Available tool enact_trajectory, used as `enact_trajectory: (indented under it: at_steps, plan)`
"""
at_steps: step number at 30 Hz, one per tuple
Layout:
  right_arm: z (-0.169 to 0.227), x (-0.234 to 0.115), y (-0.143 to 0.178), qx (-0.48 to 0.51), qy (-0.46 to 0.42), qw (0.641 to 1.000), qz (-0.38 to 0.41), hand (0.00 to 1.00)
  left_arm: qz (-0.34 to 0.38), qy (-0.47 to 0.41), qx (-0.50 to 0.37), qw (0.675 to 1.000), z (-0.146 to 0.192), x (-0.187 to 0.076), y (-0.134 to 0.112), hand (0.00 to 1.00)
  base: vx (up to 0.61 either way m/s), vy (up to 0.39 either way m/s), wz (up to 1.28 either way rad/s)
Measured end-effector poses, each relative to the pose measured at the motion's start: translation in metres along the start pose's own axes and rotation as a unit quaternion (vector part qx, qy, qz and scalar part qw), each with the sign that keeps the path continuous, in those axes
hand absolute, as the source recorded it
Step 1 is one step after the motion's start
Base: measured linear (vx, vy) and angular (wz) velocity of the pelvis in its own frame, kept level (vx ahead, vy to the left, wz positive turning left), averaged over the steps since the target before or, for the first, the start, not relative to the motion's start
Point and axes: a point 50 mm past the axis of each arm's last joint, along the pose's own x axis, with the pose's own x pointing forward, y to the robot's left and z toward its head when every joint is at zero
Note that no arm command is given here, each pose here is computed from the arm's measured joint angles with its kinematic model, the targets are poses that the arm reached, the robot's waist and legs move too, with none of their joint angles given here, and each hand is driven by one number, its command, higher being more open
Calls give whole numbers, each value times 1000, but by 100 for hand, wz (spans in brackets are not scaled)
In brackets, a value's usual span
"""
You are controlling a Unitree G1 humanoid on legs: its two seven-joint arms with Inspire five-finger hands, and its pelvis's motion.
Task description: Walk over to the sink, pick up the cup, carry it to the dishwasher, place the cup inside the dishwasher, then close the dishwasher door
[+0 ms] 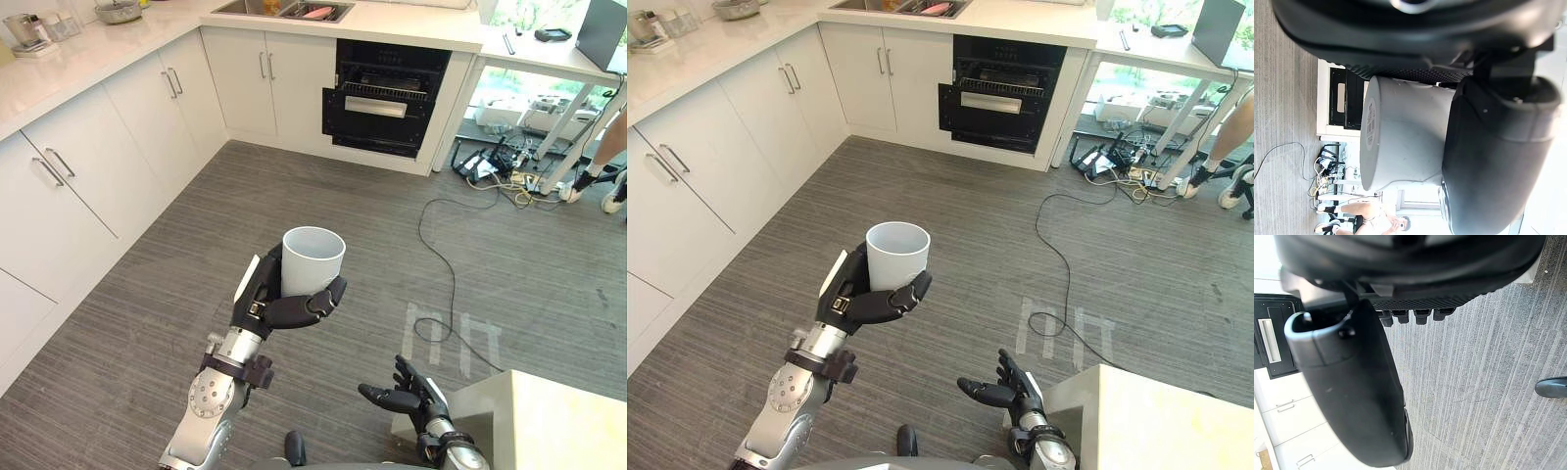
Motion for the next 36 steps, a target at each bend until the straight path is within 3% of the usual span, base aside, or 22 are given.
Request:
enact_trajectory:
  at_steps: [15, 25, 36]
  plan:
    - [1, -2, 8, 6, 3, 1000, 26, 100, 130, 47, -61, 989, -26, -26, 16, 0, 12, 3, 9]
    - [15, -5, -2, -12, -27, 999, 16, 100, 141, 34, -87, 986, -25, -25, 8, 0, 67, 108, 11]
    - [4, -17, -2, -16, -21, 999, 20, 100, 158, 18, -65, 985, -18, -28, 22, 0, 209, 12, 48]
